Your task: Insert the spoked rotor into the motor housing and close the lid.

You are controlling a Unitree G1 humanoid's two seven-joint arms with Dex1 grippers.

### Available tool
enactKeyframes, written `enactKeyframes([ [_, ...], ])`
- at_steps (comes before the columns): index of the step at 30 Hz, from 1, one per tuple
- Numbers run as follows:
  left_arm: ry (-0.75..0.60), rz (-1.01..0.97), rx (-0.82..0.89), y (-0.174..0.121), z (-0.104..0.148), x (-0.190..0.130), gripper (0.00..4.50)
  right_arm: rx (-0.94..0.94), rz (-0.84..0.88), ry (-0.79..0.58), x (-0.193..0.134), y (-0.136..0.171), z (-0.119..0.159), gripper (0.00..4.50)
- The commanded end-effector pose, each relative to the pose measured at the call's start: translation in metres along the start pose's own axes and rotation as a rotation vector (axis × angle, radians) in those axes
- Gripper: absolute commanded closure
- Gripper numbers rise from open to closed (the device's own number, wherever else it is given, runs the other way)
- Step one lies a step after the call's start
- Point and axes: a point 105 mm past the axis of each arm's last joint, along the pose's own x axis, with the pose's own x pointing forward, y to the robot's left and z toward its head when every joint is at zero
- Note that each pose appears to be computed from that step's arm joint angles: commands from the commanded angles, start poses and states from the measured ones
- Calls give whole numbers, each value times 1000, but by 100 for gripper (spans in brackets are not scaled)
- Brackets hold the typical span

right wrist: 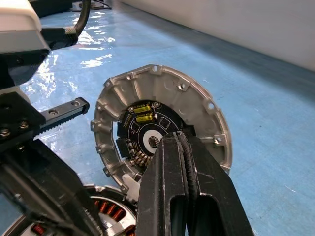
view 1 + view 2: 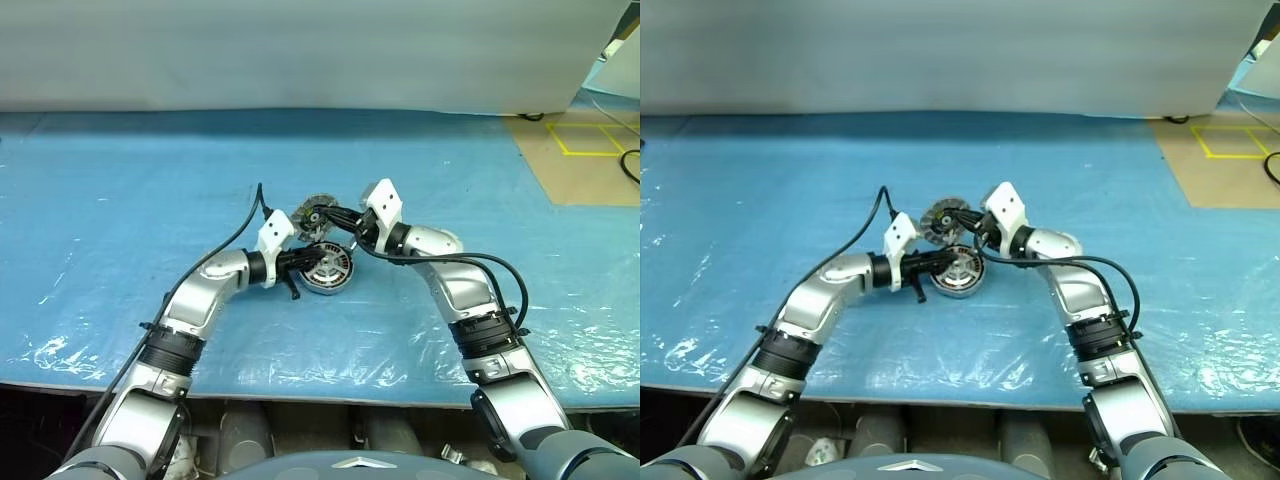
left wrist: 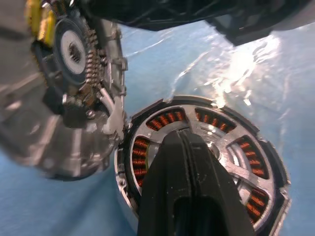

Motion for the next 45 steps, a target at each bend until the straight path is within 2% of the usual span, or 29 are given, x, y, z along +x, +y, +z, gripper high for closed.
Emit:
enactKeyframes([
  [1,-141,-16,45,1,36,-19,448,-26,32,-67,-5,2,18,450],
  [5,-171,-19,54,3,44,-35,448,-25,68,-71,-9,5,19,450],
  [9,-258,6,30,13,61,-56,448,-9,128,-61,-18,13,17,450],
  [13,-304,150,88,48,74,-71,448,8,192,-24,-30,25,9,450],
  [17,-269,284,134,81,72,-70,448,48,256,19,-43,39,2,450],
  [21,-248,266,160,90,70,-49,448,55,268,61,-52,45,-2,450],
  [32,-251,41,114,79,78,11,448,43,208,114,-65,47,-9,450],
  [39,-163,-118,66,63,63,29,448,55,164,124,-73,48,-10,450],
  [45,-199,-284,40,37,68,42,448,62,140,132,-78,46,-11,450],
])
